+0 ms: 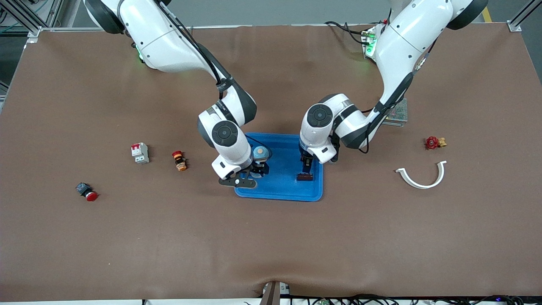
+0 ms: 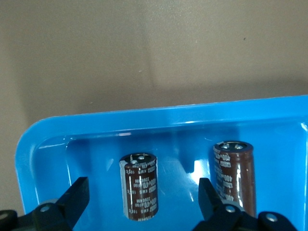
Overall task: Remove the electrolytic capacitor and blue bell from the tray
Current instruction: 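Lower the left gripper onto a capacitor while the right gripper lowers onto a bell, then close the left gripper on the capacitor while the right gripper grips the bell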
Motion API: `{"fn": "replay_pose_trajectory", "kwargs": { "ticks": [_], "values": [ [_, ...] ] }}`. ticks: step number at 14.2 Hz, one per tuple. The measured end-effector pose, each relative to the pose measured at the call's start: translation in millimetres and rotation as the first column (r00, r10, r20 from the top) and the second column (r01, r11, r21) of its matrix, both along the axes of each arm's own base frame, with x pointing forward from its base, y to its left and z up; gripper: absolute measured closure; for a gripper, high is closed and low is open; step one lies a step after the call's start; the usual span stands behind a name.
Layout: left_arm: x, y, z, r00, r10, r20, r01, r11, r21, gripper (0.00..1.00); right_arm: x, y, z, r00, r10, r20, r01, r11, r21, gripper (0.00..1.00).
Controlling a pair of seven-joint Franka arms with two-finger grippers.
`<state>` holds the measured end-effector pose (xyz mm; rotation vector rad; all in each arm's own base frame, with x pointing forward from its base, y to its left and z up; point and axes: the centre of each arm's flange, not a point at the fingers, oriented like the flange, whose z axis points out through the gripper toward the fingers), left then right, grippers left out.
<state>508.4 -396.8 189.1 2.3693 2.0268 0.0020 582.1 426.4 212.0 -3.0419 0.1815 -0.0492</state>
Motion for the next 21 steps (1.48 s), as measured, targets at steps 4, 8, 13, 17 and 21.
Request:
{"fn": "replay_pose_trajectory", "kwargs": {
  "ticks": [4, 8, 13, 17, 21],
  "values": [
    [0.8, 0.2, -2.2, 1.0, 0.002, -0.003, -0.002, 1.0, 0.0, 0.0, -4.1, 8.8, -11.0, 1.0, 0.012, 0.01, -0.012, 1.0, 0.007, 0.0],
    [5.6, -4.0, -3.7, 1.0, 0.014, -0.001, -0.014, 1.0, -0.01, 0.11, -8.9, 21.0, -14.9, 0.999, 0.029, 0.013, -0.029, 1.0, 0.01, 0.0],
    [-0.2, -16.2, -5.0, 1.0, -0.006, 0.0, 0.006, 1.0, -0.013, 0.64, -12.4, 24.2, -26.1, 0.999, 0.042, 0.01, -0.042, 0.999, -0.001, 0.0],
    [0.8, -16.0, -4.7, 1.0, -0.004, 0.001, 0.005, 1.0, -0.012, 0.66, -12.5, 24.4, -27.0, 0.999, 0.05, 0.014, -0.05, 0.999, -0.008, 0.0],
    [3.0, -13.7, -4.1, 1.0, -0.002, -0.007, 0.002, 1.0, 0.008, 0.66, -12.9, 24.2, -28.7, 0.998, 0.062, 0.019, -0.062, 0.998, -0.019, 0.0]
  ]
}}
